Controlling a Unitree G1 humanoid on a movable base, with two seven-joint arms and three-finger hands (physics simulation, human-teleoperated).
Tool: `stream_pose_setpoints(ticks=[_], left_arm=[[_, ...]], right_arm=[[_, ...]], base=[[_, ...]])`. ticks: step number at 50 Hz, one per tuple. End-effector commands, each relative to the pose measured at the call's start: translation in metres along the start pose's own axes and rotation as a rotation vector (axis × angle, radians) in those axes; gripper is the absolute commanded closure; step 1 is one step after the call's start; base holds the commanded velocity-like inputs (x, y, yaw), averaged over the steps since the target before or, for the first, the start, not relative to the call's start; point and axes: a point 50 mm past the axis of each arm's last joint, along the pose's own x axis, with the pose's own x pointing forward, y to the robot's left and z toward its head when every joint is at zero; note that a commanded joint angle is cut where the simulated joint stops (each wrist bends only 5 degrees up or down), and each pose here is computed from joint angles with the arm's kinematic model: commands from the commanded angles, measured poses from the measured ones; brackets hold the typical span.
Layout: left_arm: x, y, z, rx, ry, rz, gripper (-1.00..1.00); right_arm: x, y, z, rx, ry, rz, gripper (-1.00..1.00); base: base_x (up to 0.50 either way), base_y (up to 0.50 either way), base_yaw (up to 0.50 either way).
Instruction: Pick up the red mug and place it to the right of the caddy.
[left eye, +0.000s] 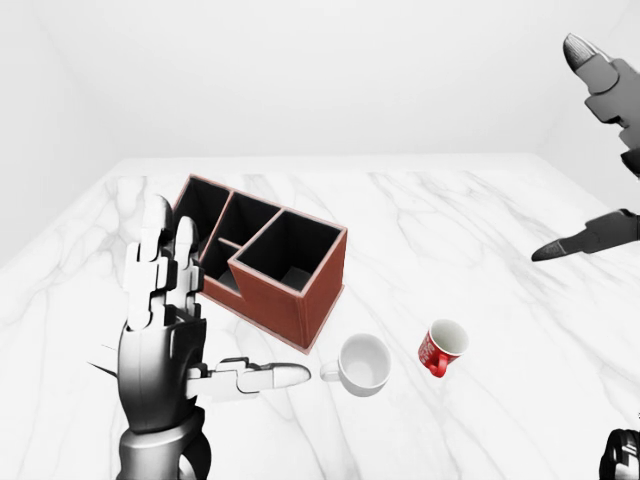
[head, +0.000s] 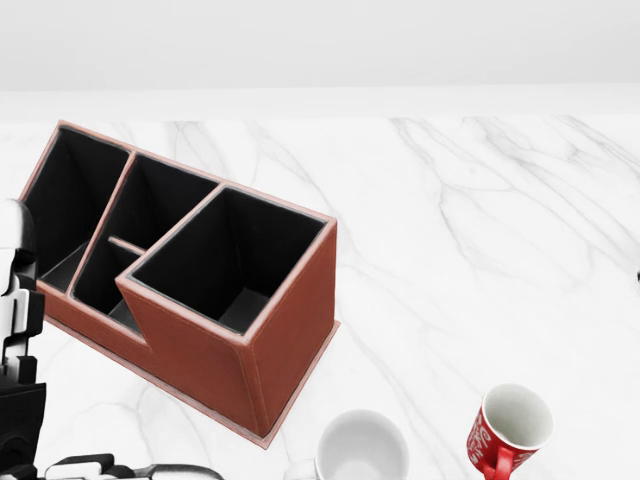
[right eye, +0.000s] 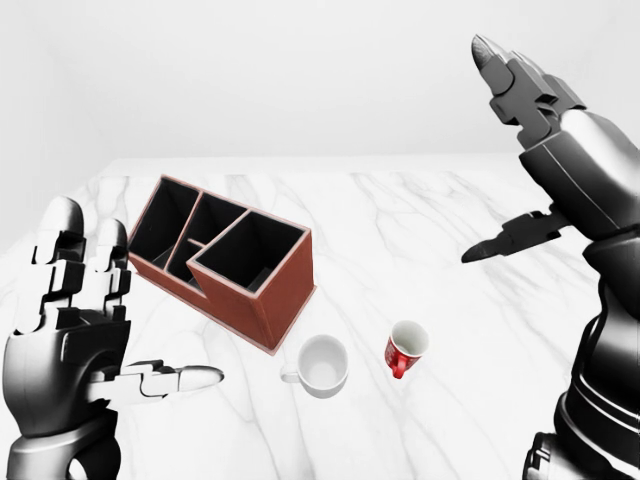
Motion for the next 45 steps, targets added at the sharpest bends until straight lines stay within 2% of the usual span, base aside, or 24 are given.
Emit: stream_pose_setpoints(ticks=[1, 20, 38, 45], left_arm=[[0.005, -0.001, -0.020, 0.002, 0.059, -0.001, -1.00], [0.005, -0.002, -0.019, 0.000, 0.059, -0.002, -1.00], [0.005, -0.001, -0.018, 0.002, 0.054, 0.001, -1.00], [0.005, 0.000, -0.017, 0.002, 0.051, 0.003, -1.00]], right_arm=[[0.018, 0.015, -0.039, 0.041, 0.168, 0.103, -1.00], [0.018, 0.031, -0.061, 0.088, 0.261, 0.158, -1.00], [0.006, 0.058, -0.062, 0.146, 0.283, 0.206, -1.00], [0.000, 0.059, -0.054, 0.146, 0.257, 0.192, -1.00]], base=[[0.00, 0.00, 0.00], [0.00, 0.00, 0.00], [0.00, 0.00, 0.00], [0.00, 0.00, 0.00]])
